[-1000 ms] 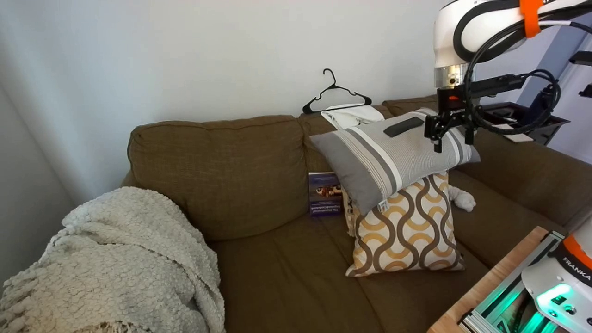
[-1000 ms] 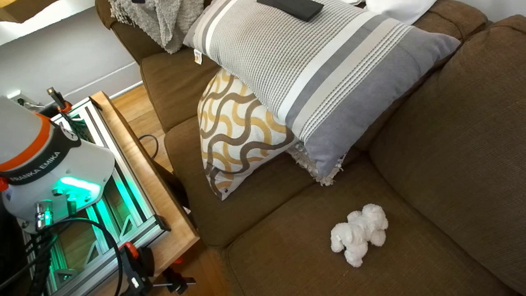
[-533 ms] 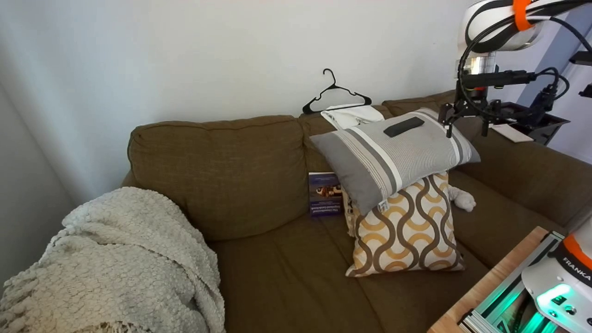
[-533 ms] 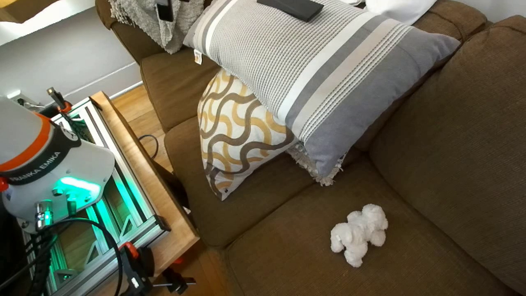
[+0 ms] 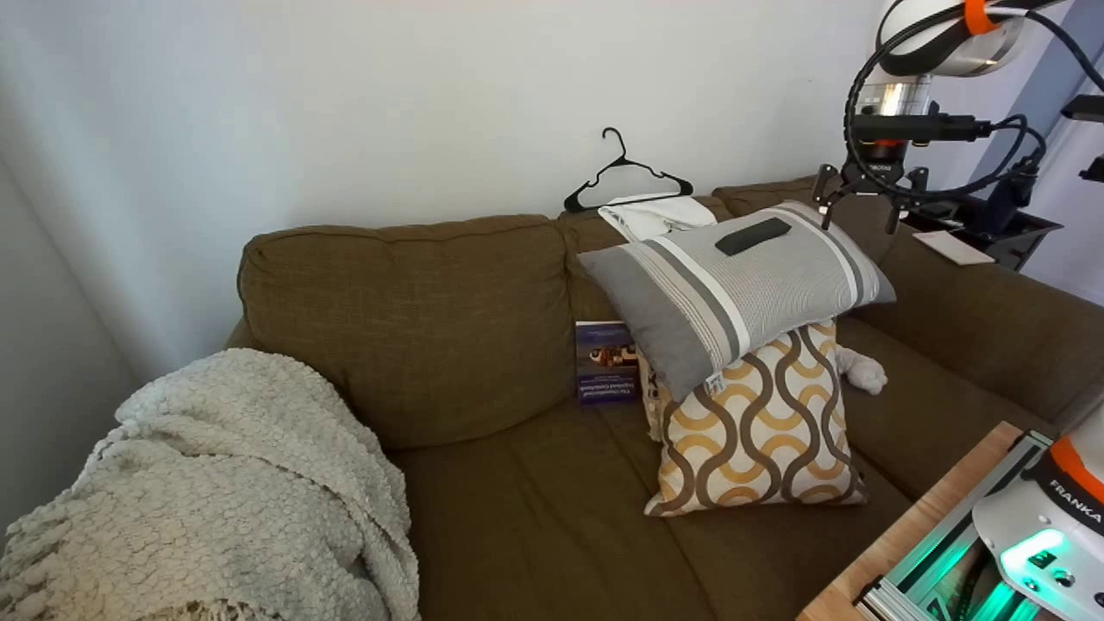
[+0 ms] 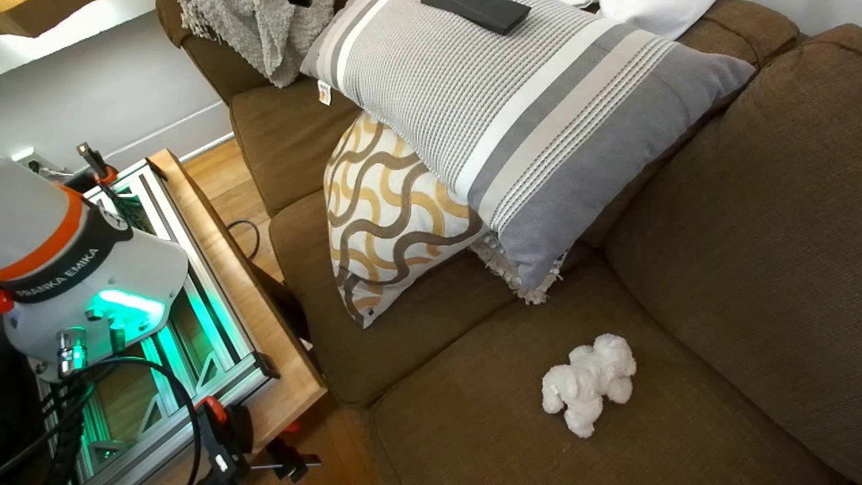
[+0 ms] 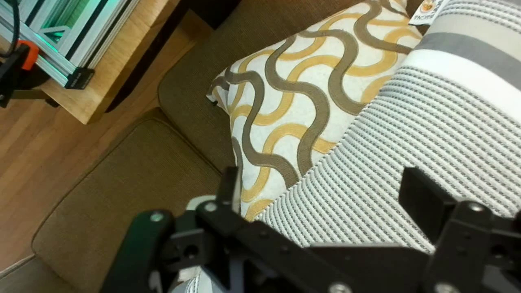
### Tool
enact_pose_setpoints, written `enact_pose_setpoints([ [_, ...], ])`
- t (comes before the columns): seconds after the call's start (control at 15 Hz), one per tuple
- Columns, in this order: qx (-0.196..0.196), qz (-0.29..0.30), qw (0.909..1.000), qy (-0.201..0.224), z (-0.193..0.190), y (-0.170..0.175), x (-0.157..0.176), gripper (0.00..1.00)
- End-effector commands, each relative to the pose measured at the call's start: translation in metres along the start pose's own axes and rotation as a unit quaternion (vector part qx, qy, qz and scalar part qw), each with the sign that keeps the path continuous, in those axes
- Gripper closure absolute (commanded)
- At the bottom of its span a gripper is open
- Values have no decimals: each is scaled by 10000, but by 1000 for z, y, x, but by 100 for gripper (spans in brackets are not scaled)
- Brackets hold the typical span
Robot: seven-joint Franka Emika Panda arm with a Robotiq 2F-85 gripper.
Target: Put the black remote on the black hanger
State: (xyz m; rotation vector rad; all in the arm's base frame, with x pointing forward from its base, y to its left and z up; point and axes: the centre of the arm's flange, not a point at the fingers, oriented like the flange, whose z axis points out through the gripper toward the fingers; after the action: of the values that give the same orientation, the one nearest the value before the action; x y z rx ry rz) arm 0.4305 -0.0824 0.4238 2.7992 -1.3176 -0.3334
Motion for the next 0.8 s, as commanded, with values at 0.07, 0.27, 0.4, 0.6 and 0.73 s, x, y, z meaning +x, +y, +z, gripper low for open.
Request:
enact_pose_setpoints([
  [0.07,-1,0,10000,-1,0,0,0,0],
  [0.27,448,824,9948,407,-2,-25,0,0],
  [0.4,610,1292,9869,745,-3,-37,1,0],
  [0.6,859,1934,9696,1225,-1,-57,3,0],
  [0.73,983,2354,9545,1542,6,-70,6,0],
])
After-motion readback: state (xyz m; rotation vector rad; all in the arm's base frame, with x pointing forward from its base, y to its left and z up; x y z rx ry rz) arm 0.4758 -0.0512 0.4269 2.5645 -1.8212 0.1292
